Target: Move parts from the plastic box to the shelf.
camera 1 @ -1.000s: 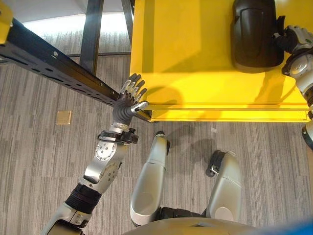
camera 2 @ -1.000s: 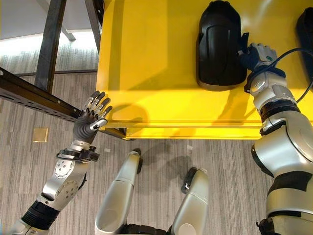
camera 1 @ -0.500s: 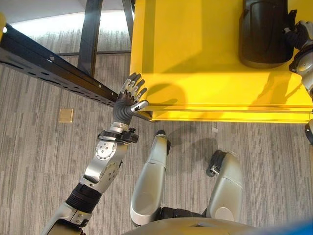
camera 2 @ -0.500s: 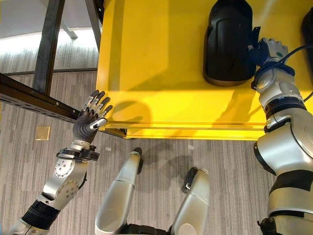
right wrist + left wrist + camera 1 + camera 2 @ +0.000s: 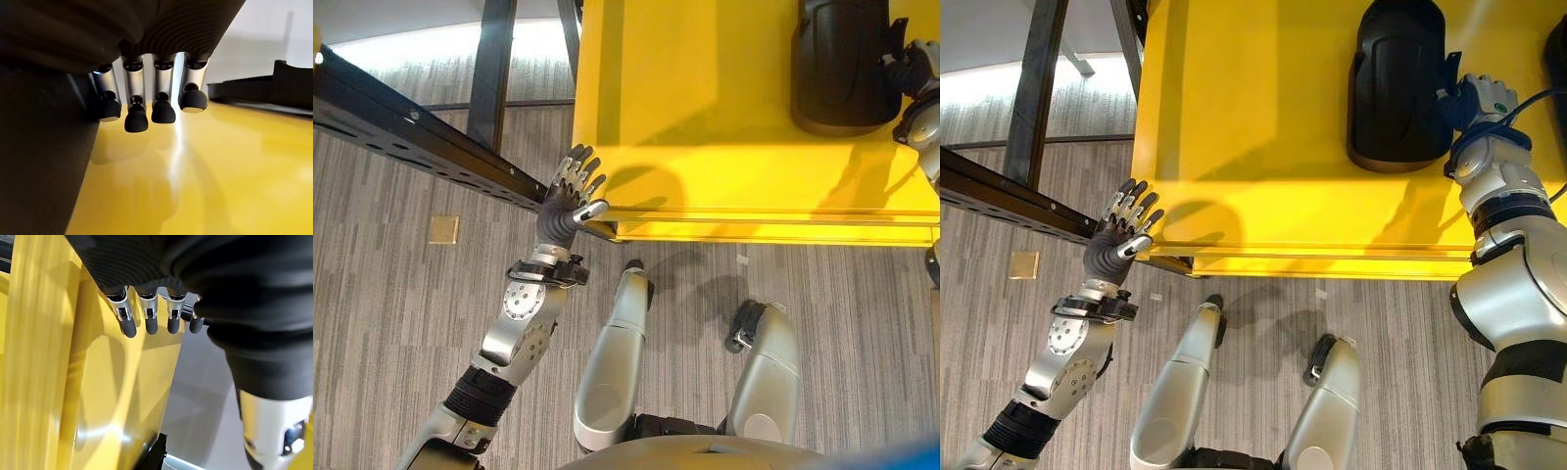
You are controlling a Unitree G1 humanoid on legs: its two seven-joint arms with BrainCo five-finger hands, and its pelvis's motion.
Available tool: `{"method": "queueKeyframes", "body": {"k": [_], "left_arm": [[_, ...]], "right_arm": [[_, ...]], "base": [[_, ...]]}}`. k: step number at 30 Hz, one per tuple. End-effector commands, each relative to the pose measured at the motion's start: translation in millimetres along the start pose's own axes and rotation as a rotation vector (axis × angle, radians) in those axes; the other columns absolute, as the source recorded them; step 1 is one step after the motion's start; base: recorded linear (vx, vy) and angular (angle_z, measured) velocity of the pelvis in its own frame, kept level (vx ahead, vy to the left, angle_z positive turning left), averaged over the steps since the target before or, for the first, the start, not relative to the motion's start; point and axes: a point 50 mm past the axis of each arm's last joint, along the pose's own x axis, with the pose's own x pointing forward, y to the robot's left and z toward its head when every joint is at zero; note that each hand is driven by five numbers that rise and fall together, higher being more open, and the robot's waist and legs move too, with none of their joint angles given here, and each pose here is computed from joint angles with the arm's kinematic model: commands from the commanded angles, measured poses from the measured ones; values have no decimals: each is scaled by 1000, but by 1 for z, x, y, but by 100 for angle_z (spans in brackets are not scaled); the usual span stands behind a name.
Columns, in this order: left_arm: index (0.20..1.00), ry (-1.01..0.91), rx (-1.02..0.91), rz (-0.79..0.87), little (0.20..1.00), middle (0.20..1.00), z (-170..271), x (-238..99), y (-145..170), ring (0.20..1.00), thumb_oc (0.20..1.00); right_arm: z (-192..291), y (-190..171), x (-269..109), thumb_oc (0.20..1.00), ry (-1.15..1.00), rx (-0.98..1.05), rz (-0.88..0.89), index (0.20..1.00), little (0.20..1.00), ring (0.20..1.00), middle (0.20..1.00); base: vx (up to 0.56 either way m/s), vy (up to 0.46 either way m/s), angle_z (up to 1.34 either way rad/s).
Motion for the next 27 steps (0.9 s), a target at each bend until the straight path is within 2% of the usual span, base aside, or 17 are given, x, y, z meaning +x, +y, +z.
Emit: {"method": "queueKeyframes", "body": {"k": [1, 27], "left_arm": [[1000, -123, 27, 18, 1000, 1000, 20, 1, 4, 1000, 1000], [1000, -128, 60, 51, 1000, 1000, 23, -5, 14, 1000, 1000]], "right_arm": [[-7, -55, 6, 200, -8, -12, -168, 200, 200, 200, 200], [-17, -67, 4, 200, -10, -73, -187, 200, 200, 200, 200]], "base": [[0, 0, 0], [-1, -2, 0]]}}
